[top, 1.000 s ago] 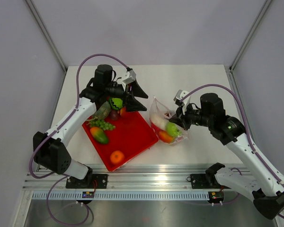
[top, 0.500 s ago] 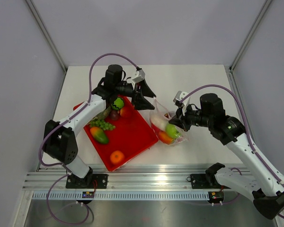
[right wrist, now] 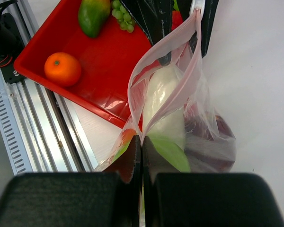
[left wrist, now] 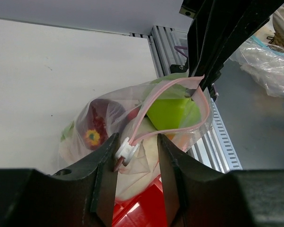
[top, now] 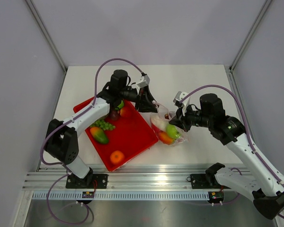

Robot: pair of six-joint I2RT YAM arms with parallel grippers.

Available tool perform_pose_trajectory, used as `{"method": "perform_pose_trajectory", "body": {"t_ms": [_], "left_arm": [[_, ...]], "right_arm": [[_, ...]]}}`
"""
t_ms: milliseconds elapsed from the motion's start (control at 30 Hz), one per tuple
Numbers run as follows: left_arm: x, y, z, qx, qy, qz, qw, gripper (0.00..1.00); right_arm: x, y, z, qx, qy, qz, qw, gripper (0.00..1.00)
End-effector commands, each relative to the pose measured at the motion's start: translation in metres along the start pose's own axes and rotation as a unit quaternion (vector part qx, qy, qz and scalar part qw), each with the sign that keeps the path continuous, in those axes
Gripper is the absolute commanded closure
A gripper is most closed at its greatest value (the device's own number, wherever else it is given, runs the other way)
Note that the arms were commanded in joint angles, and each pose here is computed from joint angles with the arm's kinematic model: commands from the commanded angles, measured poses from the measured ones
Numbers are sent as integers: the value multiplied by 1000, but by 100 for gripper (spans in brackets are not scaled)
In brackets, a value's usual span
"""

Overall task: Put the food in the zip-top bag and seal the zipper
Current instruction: Zip the zipper food storage bag at the center of the board.

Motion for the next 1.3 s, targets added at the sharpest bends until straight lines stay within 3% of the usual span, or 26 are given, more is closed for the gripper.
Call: {"method": "perform_pose_trajectory", "body": {"t_ms": [0,200,267,367,467,600,667,867,1033,1267], "left_arm": [[-17,12,-3,-17,-2,43,999,60],[-22,11,-5,-24,1,46,999,62],[-20,10,-5,-21,0,39,999,84],[-19,12,-5,-14,-3,26,1000,100],[-20,11,-5,-13,0,18,1000,100],[-26,12,-7,-17,4,24,1000,100],[-30,13,-9,-20,7,29,999,100],[-38,18,-11,-27,8,32,999,100],[-42,20,-13,-31,12,35,999,100],[-44,20,-13,-29,20,33,999,100]], "right_arm": [[-7,17,-9,-26,-27,-24,999,100],[-6,16,-14,-22,-42,-24,999,100],[-5,15,-15,-21,-43,-21,999,100],[-5,16,-17,-22,-47,-19,998,100],[-7,21,-20,-21,-52,-19,998,100],[-9,35,-26,-28,-55,-14,998,61],[-15,51,-29,-41,-53,-14,998,55],[-31,86,-17,-74,-23,-9,997,57],[-50,86,10,-48,-37,38,997,58],[-39,84,33,-26,-47,29,998,45]]}}
Point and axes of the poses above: each gripper's point midway between its finger pads, its own z axis out along the fingers, its own x axis along the line the jaws close on, y = z × x, the point moved 9 cm from there along -z, back along the fingers, and after that the axes turned 15 degrees about -z, right-handed, at the moved point
